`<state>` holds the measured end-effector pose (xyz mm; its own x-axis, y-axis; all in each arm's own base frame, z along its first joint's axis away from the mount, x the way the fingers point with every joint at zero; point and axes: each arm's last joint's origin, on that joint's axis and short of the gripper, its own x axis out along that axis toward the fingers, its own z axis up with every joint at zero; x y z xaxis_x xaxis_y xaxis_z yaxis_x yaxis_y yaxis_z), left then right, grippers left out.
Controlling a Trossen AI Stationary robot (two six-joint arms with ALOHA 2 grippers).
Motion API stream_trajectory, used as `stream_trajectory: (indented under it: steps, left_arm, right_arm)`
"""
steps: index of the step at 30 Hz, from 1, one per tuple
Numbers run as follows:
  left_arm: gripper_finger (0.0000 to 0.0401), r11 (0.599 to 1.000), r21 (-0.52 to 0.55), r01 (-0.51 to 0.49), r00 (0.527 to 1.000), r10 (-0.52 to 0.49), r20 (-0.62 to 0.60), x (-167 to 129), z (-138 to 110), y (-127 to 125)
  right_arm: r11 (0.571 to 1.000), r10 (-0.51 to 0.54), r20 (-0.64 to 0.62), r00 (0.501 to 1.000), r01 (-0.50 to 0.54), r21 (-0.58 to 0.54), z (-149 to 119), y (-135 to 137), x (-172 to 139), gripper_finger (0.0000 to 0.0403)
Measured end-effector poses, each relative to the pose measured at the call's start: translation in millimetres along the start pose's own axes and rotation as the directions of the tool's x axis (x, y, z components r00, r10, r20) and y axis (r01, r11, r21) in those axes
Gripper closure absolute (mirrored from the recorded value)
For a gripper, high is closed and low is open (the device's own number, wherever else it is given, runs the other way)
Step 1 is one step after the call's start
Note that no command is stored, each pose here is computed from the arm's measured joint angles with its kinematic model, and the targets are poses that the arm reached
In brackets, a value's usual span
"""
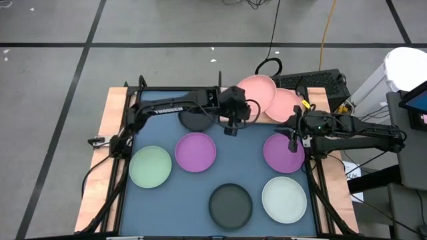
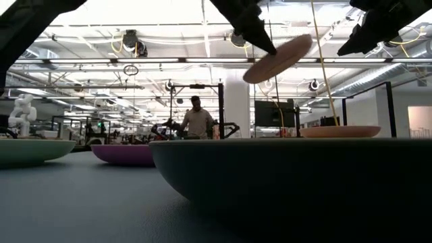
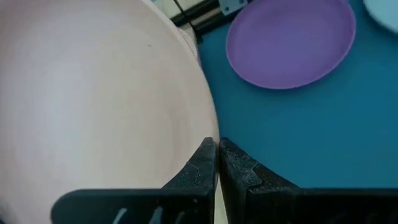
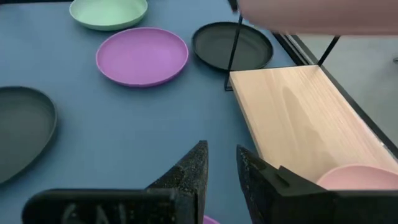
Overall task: Place and stack plates onto a shelf
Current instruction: Put the pink plate on the shelf
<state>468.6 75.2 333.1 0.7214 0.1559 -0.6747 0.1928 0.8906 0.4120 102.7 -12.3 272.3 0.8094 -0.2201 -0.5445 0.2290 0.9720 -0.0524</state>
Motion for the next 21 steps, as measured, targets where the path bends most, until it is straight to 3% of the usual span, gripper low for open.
stream_trajectory:
  steps: [8, 21]
  left_arm:
    - [0.0394, 1.000, -0.015, 0.015, 1.000, -0.016, -0.025, 25, -6, -5]
    - [0.0394, 0.995, -0.098, 0.034, 0.993, -0.045, -0.109, 39, -19, -7]
  right_arm:
    - [1.000, 0.001, 0.001, 1.000, -0.001, -0.001, 0, 0, 0, 0.0332]
    - [1.000, 0.004, 0.000, 1.000, -0.004, -0.001, 0, 0, 0, 0.0332]
